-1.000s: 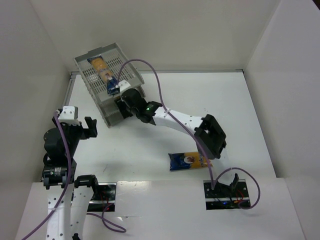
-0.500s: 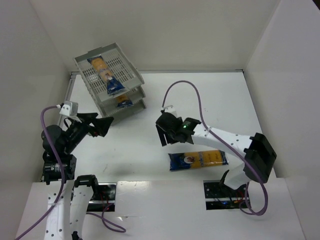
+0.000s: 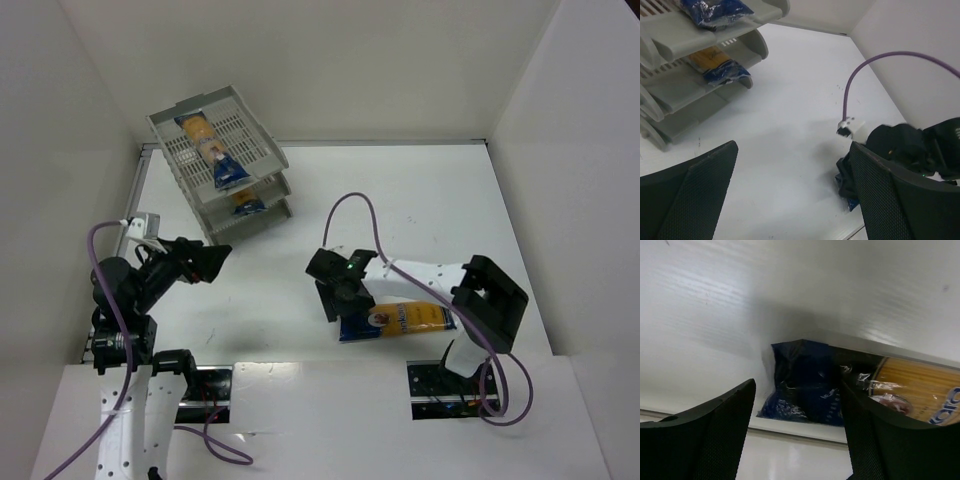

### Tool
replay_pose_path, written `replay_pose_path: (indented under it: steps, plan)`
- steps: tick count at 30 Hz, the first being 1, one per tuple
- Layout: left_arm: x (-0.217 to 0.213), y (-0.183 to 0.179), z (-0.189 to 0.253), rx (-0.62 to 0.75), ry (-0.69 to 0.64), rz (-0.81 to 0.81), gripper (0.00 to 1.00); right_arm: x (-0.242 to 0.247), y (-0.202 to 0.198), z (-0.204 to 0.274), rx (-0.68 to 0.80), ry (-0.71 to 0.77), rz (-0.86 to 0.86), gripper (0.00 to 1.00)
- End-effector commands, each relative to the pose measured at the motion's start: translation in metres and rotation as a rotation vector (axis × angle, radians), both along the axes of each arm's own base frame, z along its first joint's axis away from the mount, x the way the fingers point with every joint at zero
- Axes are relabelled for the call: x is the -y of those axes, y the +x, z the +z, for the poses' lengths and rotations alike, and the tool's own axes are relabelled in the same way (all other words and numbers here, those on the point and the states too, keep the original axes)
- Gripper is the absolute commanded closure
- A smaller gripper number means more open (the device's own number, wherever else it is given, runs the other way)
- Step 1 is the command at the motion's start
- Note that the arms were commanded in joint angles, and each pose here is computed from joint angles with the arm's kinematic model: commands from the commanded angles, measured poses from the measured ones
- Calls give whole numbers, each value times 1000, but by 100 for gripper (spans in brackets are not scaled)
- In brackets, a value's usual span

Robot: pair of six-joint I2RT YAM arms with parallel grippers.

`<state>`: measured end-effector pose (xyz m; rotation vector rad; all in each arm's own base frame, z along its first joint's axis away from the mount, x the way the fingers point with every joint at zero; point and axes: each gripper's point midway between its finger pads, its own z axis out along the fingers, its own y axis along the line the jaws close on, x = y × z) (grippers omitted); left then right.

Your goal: Place and organize the pasta boxes and bags onto the shelf

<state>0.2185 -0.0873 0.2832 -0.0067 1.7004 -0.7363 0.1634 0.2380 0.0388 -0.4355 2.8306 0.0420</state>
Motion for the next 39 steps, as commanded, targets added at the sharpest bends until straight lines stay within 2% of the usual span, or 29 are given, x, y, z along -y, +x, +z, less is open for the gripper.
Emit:
replay_pose_path:
  steps: [1,5,8,9,10,11,14,16,19,20,22,24,25,26,27,28,30,31,33,34,36,39]
  plan:
    - [2,-3,-7,-31,-31,-9,0,-9,-27,-20,-77,-44,62,27]
    - [2,-4,-6,-22,-30,-9,0,-2,-47,-50,-146,-144,96,27]
    - [2,-4,-6,-22,-30,-9,0,-1,-51,-59,-155,-162,104,54]
    - [2,-4,-6,-22,-30,-9,0,-6,-48,-60,-142,-141,114,82]
    - [1,-3,-6,-22,-29,0,0,-10,-46,-60,-135,-128,115,97]
    - [1,-3,-6,-22,-29,0,0,-12,-44,-60,-128,-118,126,100]
    - [1,-3,-6,-22,-29,0,0,-45,-31,-46,-74,6,168,100]
    - [1,-3,-6,-22,-29,0,0,-86,-12,-19,13,140,224,100]
    - [0,-3,-4,-8,-18,0,0,-132,15,11,124,253,290,100]
    - [0,-3,-4,-4,-10,-1,0,-159,29,35,179,317,311,100]
    - [-2,-2,-1,10,1,7,0,-201,48,58,242,390,385,100]
    - [-3,-1,-1,15,12,15,0,-227,51,69,243,446,447,100]
    - [-4,-2,4,32,24,15,0,-246,60,93,292,500,473,98]
    - [-4,-3,8,46,40,14,0,-251,62,90,287,494,474,75]
    - [-4,-4,10,49,49,13,0,-254,67,97,315,496,480,8]
    - [-6,-4,14,58,52,27,0,-253,68,97,326,487,484,0]
    - [-7,-3,12,35,50,36,0,-241,70,109,373,475,499,0]
    - [-5,-3,16,37,48,19,0,-223,69,91,377,418,491,0]
    - [2,-7,27,84,59,-31,0,-207,69,102,430,403,519,0]
    - [6,-11,38,115,75,-62,0,-191,75,89,442,346,511,0]
    - [1,-12,56,216,184,-48,0,-173,86,81,487,250,548,0]
    - [-34,-4,80,306,361,146,0,-154,110,64,517,131,612,0]
